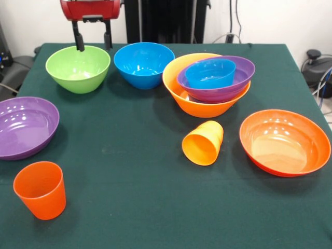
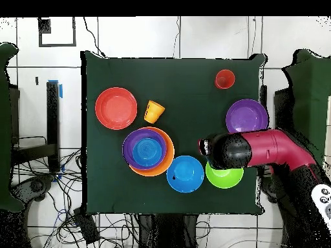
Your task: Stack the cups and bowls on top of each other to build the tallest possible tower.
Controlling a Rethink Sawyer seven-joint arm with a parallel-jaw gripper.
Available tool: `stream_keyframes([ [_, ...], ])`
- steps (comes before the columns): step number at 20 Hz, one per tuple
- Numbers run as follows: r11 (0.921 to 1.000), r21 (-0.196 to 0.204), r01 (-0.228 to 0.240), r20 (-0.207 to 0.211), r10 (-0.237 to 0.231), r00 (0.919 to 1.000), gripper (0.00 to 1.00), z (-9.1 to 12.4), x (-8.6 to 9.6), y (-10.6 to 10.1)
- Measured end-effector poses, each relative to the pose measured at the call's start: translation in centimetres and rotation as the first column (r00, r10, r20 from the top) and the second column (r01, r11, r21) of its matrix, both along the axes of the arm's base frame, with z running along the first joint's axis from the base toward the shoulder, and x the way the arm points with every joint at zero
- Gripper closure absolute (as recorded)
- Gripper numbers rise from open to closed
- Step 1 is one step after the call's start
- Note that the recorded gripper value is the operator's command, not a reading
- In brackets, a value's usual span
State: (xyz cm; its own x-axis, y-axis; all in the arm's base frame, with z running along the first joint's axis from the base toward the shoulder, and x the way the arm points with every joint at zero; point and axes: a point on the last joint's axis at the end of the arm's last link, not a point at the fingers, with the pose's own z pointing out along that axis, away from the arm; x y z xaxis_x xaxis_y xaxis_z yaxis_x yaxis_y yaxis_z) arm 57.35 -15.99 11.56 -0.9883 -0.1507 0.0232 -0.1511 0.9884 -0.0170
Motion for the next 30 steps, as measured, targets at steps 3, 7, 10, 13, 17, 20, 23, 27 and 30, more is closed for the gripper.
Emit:
stream_keyframes([
  [3,0.9999,0.0,0.01,-0.003,-0.01,0.9999,0.0,0.2,-0.4,-0.4],
  [7,0.9997,0.006,0.026,-0.002,-0.026,0.9997,0.0,0.4,-0.5,-0.8],
  [10,0.9993,0.014,0.035,0.015,-0.036,0.9993,0.0,0.4,-0.4,-0.7],
  [13,0.9988,0.023,0.044,0.039,-0.045,0.9982,0.0,0.5,-0.2,-0.8],
  [17,0.9978,0.023,0.062,0.082,-0.064,0.9946,0.0,0.5,0.0,-1.3],
  [20,0.9969,0.013,0.078,0.095,-0.079,0.9923,0.0,0.5,-0.1,-1.7],
  [23,0.9943,-0.005,0.107,0.095,-0.106,0.9898,0.0,0.2,-0.6,-2.0],
  [27,0.9884,-0.016,0.151,0.102,-0.149,0.9836,0.0,-0.3,-1.1,-2.0],
  [30,0.9824,-0.015,0.186,0.111,-0.184,0.9767,0.0,-0.4,-1.2,-2.1],
])
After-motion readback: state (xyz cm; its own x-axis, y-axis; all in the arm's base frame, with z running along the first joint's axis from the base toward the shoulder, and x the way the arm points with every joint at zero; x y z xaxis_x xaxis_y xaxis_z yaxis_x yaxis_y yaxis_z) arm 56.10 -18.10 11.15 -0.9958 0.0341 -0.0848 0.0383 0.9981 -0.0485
